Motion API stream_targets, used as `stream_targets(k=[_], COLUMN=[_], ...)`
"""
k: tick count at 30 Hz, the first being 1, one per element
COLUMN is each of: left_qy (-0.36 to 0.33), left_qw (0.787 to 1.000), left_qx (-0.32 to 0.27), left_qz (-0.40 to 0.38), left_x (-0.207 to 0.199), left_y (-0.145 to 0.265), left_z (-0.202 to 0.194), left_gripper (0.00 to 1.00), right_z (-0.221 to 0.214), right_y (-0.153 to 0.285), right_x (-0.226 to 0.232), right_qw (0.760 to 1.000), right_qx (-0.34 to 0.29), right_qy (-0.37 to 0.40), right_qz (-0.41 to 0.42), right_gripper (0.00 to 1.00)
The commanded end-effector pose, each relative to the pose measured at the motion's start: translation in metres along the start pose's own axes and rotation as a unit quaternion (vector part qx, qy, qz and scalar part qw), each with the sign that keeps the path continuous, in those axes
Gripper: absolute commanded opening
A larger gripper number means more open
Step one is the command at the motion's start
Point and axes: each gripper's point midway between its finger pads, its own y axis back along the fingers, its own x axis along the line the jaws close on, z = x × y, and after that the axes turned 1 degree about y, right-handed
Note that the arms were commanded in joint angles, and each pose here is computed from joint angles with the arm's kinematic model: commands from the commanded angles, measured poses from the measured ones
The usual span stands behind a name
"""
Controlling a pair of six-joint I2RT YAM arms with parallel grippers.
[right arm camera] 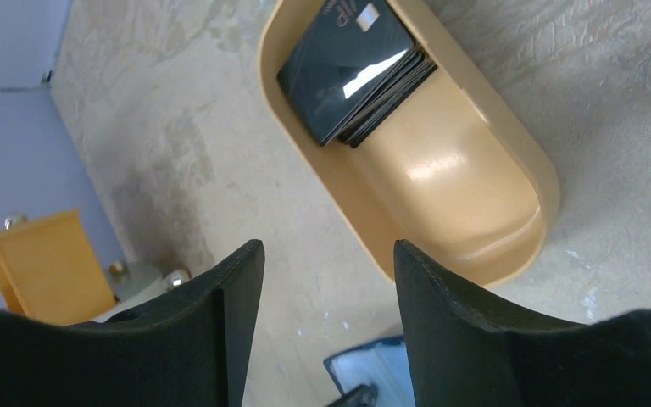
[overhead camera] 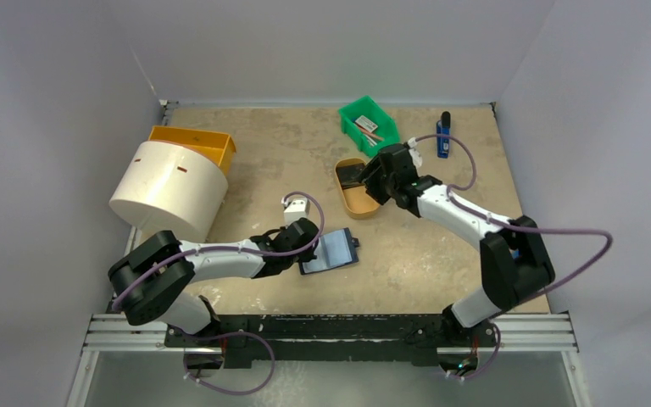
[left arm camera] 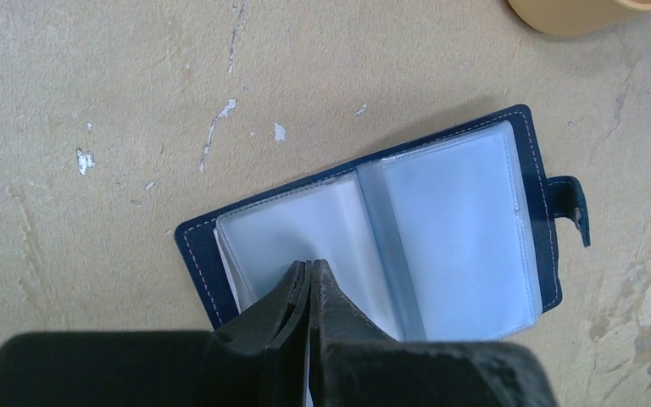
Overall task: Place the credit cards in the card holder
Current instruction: Pick up the credit card from the storage box.
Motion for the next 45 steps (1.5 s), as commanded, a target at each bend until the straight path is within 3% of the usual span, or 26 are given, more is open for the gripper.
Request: stream_targets(k=[1, 13, 24, 45], left_qy=[0.0, 0.0, -0.001, 0.0], left_qw=[1.0, 1.0, 0.999, 1.0], left_qx=[-0.021, -0.027, -0.031, -0.03], left_qz=[-0.003, -0.007, -0.009, -0.009], left_x=[-0.007, -0.006, -0.007, -0.009], left_y=[0.002, 0.007, 0.008, 0.007], left_z=[0.015, 0.018, 0.021, 0.021], left_gripper=[0.0, 0.0, 0.0, 0.0], right_z=[0.023, 0.009, 0.002, 0.004], right_y=[-0.016, -0.072, -0.093, -0.111], right_x=[0.029, 0.016, -0.009, -0.022], right_qw=[0.996, 0.99, 0.986, 0.98], right_qx=[-0.046, -0.026, -0.03, -0.039], right_qy=[-0.08, -0.121, -0.115, -0.14], right_qz=[0.009, -0.062, -0.114, -0.138], right_gripper=[0.61, 0.61, 0.61, 0.59])
